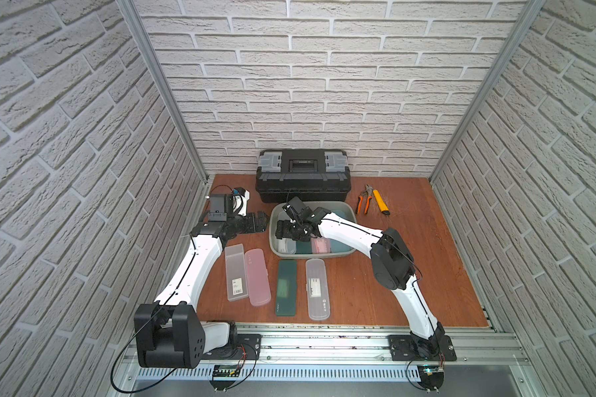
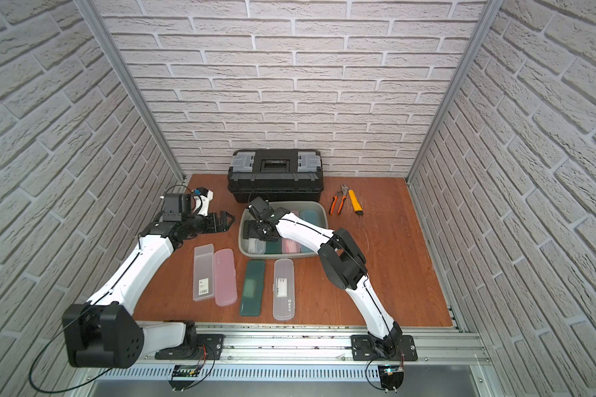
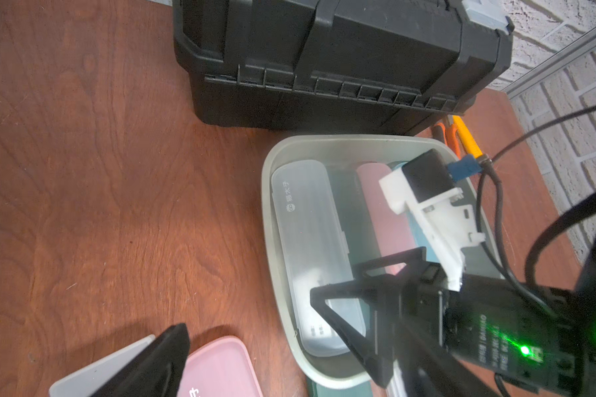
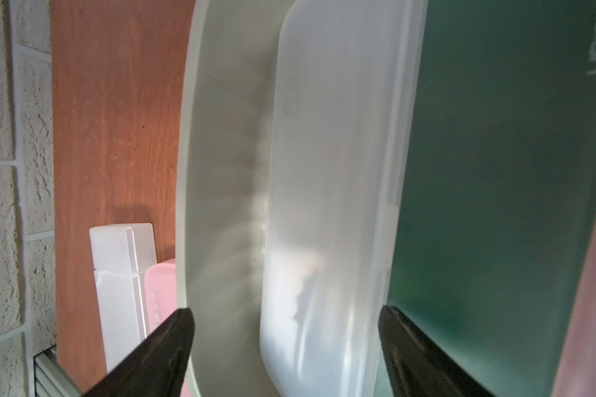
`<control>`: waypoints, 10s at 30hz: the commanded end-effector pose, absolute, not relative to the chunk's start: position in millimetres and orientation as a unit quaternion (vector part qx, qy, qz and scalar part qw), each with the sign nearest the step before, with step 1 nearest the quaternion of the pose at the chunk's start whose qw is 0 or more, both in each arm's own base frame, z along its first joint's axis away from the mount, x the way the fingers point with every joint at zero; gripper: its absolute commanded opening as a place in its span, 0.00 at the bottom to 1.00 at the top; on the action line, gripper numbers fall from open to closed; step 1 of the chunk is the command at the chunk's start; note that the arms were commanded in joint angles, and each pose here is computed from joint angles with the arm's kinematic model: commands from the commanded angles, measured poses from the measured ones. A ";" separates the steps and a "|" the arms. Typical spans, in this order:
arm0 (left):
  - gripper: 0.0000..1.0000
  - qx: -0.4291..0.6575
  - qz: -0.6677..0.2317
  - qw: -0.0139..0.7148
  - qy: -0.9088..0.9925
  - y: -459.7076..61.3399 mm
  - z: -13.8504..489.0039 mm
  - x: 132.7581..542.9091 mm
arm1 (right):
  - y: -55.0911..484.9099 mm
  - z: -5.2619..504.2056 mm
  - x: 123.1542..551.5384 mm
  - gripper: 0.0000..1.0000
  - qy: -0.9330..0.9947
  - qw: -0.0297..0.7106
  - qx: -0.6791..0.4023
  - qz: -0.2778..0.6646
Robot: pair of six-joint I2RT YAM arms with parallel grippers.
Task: Put the pencil case into the storage box
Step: Place the pencil case at the storage box, then pick up the pencil case from the center of the board, then place the pencil case at the storage box.
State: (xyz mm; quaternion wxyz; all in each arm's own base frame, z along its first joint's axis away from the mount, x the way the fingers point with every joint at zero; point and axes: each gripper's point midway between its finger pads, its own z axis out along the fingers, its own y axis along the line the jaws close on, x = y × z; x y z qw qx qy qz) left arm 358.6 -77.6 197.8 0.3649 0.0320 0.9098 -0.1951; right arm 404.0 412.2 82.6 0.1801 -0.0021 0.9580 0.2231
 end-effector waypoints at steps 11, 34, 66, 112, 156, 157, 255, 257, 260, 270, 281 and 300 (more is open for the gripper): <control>0.99 0.040 -0.190 0.374 0.907 -77.7 198.5 360.9 | 375.5 99.8 422.6 0.65 0.954 0.218 -0.020 0.204; 0.99 0.039 -0.193 0.359 0.912 -79.7 190.1 363.9 | 409.5 55.6 412.4 0.25 0.952 0.158 -0.073 0.254; 0.99 0.081 -0.147 0.368 0.915 -131.3 180.7 328.7 | 289.9 182.0 392.3 0.69 0.929 0.328 -0.076 0.153; 0.98 -0.030 -0.185 0.301 0.935 -130.4 116.8 245.5 | 298.4 34.1 184.5 0.89 0.984 0.101 -0.133 0.070; 0.98 -0.031 -0.182 0.329 0.926 -121.2 125.2 238.1 | 263.8 10.2 159.4 0.91 0.989 0.065 -0.133 0.024; 0.99 -0.031 -0.182 0.330 0.926 -120.6 126.2 238.1 | 263.3 8.4 158.8 0.91 0.988 0.064 -0.136 0.020; 0.98 0.151 -0.314 0.371 0.861 -189.9 217.4 372.7 | 206.5 90.4 388.7 0.46 0.978 0.198 -0.035 -0.061; 0.99 0.152 -0.314 0.372 0.860 -190.3 218.2 372.0 | 208.3 92.5 390.3 0.46 0.978 0.199 -0.035 -0.057; 0.98 0.157 -0.310 0.372 0.861 -190.9 218.8 370.9 | 208.0 78.5 392.7 0.48 0.980 0.187 -0.035 -0.066; 0.99 0.157 -0.301 0.371 0.865 -189.8 216.9 371.5 | 202.6 83.7 398.8 0.78 0.977 0.197 -0.027 -0.076; 0.99 0.156 -0.297 0.369 0.867 -188.7 214.2 371.9 | 197.7 105.7 403.0 0.89 0.971 0.217 -0.039 -0.089; 0.99 0.086 -0.257 0.359 0.893 -171.8 200.4 345.7 | 204.2 176.6 386.7 0.83 0.938 0.340 -0.060 0.023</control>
